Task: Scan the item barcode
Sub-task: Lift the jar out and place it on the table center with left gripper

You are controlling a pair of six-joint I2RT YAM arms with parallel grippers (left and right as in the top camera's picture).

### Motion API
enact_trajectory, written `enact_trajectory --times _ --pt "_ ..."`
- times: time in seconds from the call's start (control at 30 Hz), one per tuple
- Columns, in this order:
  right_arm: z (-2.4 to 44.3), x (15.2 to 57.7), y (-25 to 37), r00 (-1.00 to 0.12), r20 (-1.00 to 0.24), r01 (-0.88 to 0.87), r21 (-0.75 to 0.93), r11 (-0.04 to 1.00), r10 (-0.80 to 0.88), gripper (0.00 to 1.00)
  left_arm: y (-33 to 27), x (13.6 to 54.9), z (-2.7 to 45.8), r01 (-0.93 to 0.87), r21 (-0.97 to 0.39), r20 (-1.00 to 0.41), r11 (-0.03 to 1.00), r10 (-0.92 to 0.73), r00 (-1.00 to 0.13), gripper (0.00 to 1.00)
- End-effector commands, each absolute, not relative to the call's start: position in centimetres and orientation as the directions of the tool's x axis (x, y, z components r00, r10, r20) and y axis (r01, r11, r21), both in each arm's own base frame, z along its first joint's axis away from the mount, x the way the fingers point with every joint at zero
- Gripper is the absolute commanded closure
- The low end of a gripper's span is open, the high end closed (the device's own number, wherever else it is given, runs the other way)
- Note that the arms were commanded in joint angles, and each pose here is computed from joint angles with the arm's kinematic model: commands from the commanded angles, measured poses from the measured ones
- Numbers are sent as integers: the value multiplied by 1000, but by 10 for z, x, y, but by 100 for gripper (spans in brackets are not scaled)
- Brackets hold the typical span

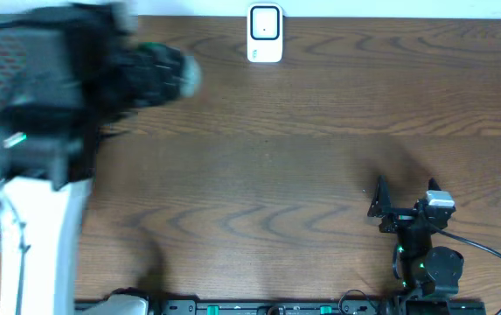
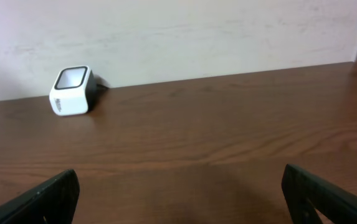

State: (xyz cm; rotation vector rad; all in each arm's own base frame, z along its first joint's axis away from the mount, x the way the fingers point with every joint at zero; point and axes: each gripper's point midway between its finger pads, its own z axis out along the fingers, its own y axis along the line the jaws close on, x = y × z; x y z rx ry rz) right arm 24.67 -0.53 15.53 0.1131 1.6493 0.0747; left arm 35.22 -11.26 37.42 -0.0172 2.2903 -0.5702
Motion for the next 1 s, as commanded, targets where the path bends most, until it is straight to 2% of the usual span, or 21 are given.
enact_trajectory --times 0.0,0.23,0.5,0.6,0.77,0.97 --pt "155 246 -4 -80 -991 21 103 994 105 1 -143 365 325 148 -330 -615 932 -94 -783 33" --pt "155 246 -4 -80 -991 21 103 994 105 1 -210 388 213 198 -196 -442 961 94 -892 33" --pt "155 246 -4 -80 -991 21 103 994 105 1 -286 394 109 215 -195 -322 957 144 -936 33" --pt "155 246 -4 -80 -991 21 103 994 105 1 -316 385 91 244 -206 -318 948 171 -933 33" --pt "155 246 -4 -80 -991 21 103 994 105 1 -372 367 85 346 -203 -399 916 245 -884 32" --pt "155 246 -4 -80 -991 21 103 994 105 1 -397 352 75 346 -139 -447 928 253 -858 32"
